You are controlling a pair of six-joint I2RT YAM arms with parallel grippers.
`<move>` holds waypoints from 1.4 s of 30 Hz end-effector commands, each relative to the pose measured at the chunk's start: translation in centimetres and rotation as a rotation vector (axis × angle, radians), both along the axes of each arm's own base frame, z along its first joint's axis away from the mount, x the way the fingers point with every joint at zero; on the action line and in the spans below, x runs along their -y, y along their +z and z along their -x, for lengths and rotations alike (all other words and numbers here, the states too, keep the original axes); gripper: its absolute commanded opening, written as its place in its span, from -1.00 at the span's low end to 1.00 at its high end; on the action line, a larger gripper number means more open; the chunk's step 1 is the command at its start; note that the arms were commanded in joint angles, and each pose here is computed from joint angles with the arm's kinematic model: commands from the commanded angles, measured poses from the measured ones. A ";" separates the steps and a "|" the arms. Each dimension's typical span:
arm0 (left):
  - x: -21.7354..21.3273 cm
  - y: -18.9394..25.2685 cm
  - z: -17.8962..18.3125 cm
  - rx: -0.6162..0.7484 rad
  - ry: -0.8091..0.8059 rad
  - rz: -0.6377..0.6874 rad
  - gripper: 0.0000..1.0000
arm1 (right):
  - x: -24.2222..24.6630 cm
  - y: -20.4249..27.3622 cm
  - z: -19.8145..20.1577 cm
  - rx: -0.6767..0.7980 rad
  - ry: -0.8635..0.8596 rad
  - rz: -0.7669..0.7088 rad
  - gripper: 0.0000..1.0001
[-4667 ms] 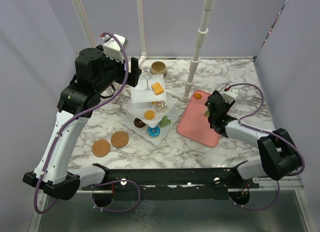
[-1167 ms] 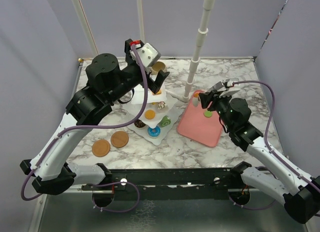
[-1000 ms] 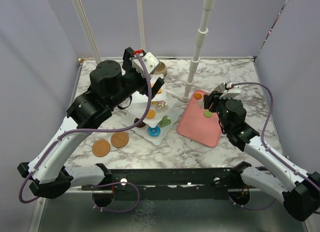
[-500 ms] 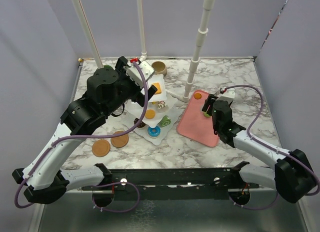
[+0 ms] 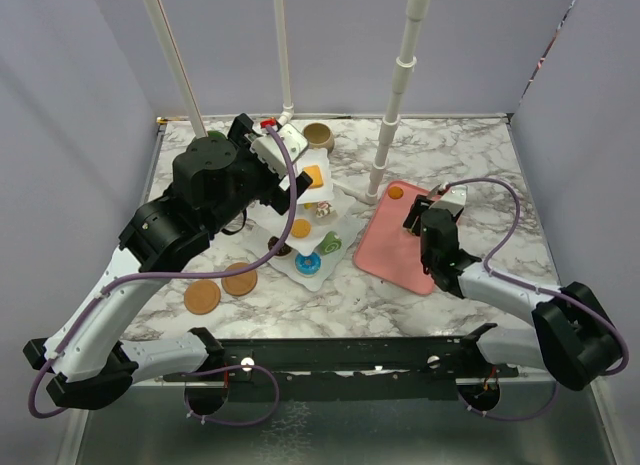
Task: Serve the afternoon tea
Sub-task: Pick up the desert from the tray.
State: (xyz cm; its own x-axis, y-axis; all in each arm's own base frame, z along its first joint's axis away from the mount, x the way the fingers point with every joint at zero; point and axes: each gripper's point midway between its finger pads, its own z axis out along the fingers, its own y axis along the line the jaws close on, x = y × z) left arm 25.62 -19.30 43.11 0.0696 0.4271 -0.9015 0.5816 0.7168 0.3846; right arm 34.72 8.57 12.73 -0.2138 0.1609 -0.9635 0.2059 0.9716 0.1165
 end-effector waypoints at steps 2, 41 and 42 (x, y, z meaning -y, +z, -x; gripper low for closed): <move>-0.7 0.8 0.4 0.014 0.008 -0.011 0.98 | 1.1 0.0 -0.5 0.029 -0.068 0.029 0.27; -1.2 2.1 0.5 0.041 0.023 0.011 0.98 | -1.5 8.5 -0.6 0.138 0.084 -0.078 -0.98; -1.3 2.2 0.3 0.043 0.035 0.016 0.98 | -2.4 10.5 -0.4 0.169 0.140 -0.097 -0.98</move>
State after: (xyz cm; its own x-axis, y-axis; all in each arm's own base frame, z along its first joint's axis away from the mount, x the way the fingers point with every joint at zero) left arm 25.26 -18.83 43.76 0.0799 0.4395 -0.8947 0.5799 0.7095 0.4003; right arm 34.97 8.08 15.43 -0.1765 0.1800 -0.9677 0.2337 0.9627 0.1364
